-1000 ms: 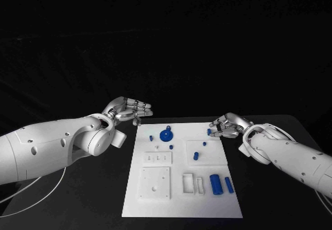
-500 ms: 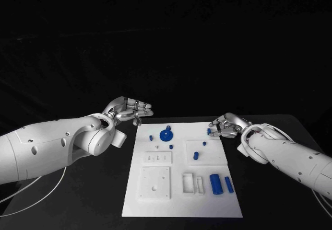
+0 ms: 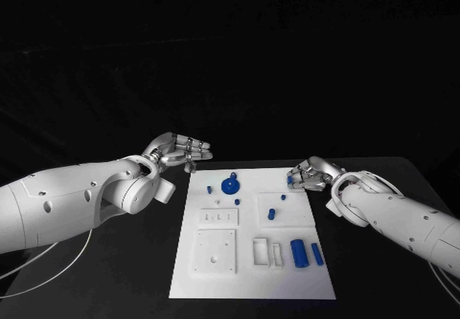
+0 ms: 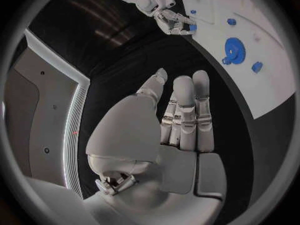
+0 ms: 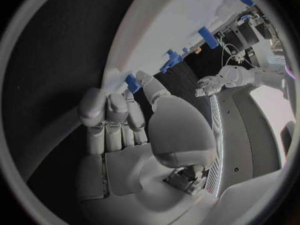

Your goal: Assemble the parts on the task board

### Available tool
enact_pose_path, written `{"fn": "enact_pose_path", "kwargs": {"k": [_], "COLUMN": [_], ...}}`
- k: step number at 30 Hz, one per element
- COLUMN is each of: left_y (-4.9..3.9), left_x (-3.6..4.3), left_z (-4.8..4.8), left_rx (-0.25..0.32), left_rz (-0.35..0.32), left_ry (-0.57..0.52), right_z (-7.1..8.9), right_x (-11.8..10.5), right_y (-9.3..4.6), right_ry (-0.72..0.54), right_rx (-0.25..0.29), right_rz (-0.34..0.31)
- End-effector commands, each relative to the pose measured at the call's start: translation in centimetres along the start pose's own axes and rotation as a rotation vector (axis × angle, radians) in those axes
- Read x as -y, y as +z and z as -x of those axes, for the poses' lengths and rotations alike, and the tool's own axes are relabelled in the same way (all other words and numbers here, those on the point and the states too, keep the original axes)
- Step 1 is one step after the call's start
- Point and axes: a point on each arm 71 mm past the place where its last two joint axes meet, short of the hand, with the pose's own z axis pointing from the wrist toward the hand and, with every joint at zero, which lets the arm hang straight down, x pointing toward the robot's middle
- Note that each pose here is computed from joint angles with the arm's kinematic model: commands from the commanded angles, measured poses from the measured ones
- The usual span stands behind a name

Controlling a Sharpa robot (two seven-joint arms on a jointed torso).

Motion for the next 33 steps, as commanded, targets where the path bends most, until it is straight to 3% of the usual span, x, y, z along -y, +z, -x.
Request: {"fn": "enact_pose_path", "kwargs": {"k": [1,16,29,33], "left_y": [0.03,0.04,0.18,0.24], "left_x": [0.14,0.10,-0.02,-0.22], "left_z": [-0.27,-0.23,-0.30,-0.34], "left_rx": [-0.019,-0.020,-0.038,-0.049], "left_rz": [-0.007,-0.003,0.009,0.040], "left_ry": [-0.001,-0.001,0.004,0.023], "right_z": [-0.28,-0.80,-0.30,-0.05], "right_x": [-0.07,-0.05,0.01,-0.45], "right_y": [0.03,0.10,0.01,-0.14], "right_ry": [-0.008,-0.024,-0.035,-0.040], "right_rx": [-0.022,-0.024,0.048,0.060], "right_rz": [0.004,-0.003,-0.014,-0.006]}}
